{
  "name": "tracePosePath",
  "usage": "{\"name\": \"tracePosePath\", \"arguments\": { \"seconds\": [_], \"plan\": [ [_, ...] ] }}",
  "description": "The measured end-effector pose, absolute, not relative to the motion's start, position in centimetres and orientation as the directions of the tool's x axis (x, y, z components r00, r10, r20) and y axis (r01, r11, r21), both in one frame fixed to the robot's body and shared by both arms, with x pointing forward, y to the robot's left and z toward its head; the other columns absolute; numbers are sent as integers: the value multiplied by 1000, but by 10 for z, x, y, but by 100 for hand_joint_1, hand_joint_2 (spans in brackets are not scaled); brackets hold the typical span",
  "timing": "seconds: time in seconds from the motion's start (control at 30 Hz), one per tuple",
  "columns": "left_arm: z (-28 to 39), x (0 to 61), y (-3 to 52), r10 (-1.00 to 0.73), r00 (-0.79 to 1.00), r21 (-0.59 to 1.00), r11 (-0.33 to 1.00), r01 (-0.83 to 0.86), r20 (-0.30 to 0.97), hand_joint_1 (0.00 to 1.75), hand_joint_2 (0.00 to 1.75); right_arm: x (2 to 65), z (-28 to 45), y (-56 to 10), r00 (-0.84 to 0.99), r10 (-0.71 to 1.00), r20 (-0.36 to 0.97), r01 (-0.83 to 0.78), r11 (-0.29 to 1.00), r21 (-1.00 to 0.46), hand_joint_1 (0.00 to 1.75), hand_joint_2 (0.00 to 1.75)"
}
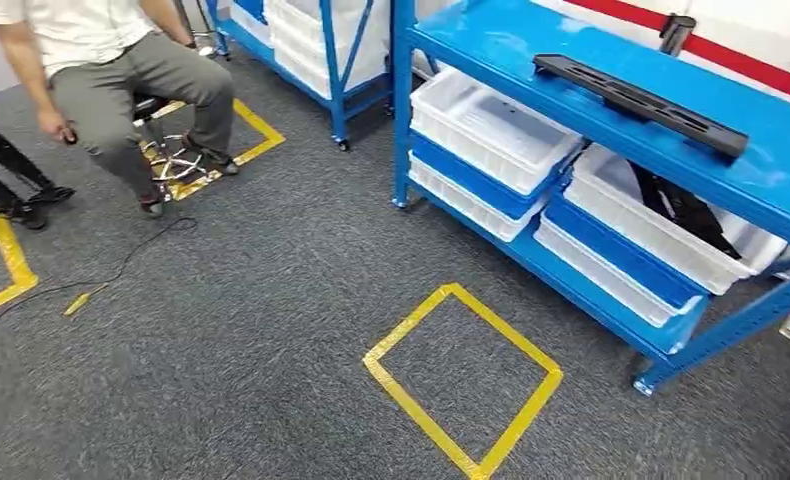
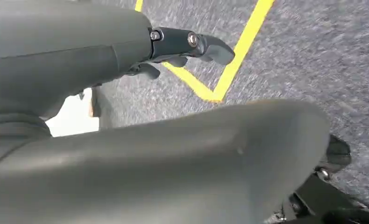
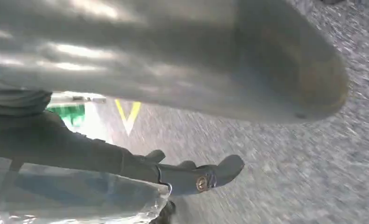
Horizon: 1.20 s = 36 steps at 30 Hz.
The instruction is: Take the parts from the cabinet and place them on the table.
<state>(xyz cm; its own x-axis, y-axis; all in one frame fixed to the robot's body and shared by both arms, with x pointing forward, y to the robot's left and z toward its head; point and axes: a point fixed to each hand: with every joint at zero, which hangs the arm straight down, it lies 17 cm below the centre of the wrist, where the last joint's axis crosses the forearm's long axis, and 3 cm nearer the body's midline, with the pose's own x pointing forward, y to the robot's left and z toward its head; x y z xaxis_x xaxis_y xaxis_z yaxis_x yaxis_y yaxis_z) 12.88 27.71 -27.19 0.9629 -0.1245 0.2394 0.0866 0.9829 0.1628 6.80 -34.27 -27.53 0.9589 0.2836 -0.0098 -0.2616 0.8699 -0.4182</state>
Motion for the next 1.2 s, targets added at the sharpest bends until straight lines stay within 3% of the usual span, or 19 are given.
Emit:
{"name": "tracePosePath", "arguments": {
  "seconds": [1.2],
  "plan": [
    [-269, 142, 283, -119, 950, 193, 979, 64, 289, 0, 0, 65, -275, -345, 955, 296, -20, -276, 863, -422, 0, 0]
  ]
}}
